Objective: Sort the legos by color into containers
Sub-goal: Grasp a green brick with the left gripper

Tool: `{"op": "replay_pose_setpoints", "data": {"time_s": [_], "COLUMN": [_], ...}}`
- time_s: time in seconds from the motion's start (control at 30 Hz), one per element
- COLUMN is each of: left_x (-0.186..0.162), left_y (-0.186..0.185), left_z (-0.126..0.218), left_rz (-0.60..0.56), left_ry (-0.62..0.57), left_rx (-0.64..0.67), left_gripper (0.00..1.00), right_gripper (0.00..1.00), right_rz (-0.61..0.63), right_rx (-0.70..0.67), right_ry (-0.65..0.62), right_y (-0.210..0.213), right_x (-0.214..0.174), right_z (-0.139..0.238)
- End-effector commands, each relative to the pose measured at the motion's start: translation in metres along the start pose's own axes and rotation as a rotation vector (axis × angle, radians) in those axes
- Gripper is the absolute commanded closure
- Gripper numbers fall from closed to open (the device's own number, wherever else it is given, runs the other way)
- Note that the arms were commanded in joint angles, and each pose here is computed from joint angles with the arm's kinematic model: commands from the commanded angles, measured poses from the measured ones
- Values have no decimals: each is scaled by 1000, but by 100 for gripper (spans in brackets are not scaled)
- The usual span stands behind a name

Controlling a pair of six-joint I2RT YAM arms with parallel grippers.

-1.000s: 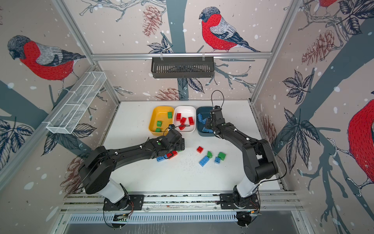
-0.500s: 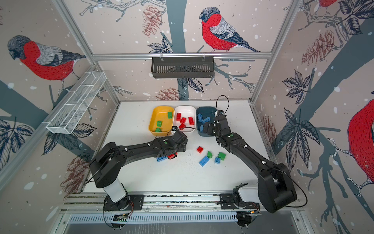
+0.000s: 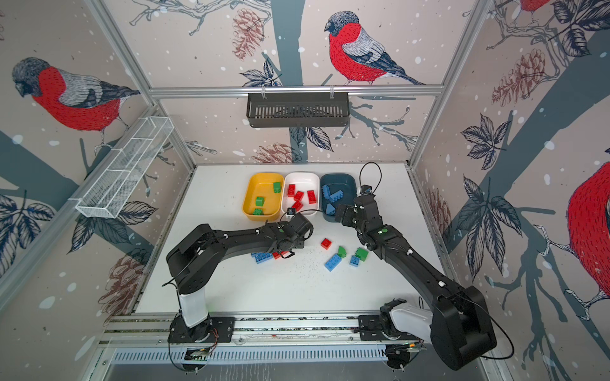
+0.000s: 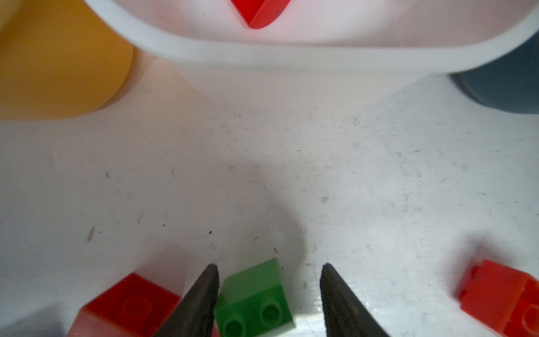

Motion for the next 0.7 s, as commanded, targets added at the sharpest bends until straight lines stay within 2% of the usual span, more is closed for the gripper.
{"op": "replay_pose_setpoints", "data": {"time_s": [0.0,0.2,0.37,0.67], "left_x": [-2,-3,3,39], "left_y": [6,4,2,-1], "left_z": [-4,-6,2,36], "left_rz": [-1,-2,14,54], "left_ry": [-3,-2,-33,-182], "left_rx": [40,27,-10,-52], "left_gripper": [46,62,71,75], "right_gripper": [1,0,0,0], "right_rz": [-14,-16,-24,-22], "right_rx": [-18,-22,-23,-27], "right_ry": [-7,2,5,22], "right_y": [-4,-5,-5,-10], "right_x": [-1,-6,-7,-24], "right_z": [2,2,3,9]}}
Point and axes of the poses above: each gripper's point midway between its finger pads, its own z axis back along the fingers, its own y axis along the line the jaws close on, x = y × z, the point moved 1 cm from there along z, back along the fingers, and after that the axes turned 12 degrees about z, right-handed, at the moved point
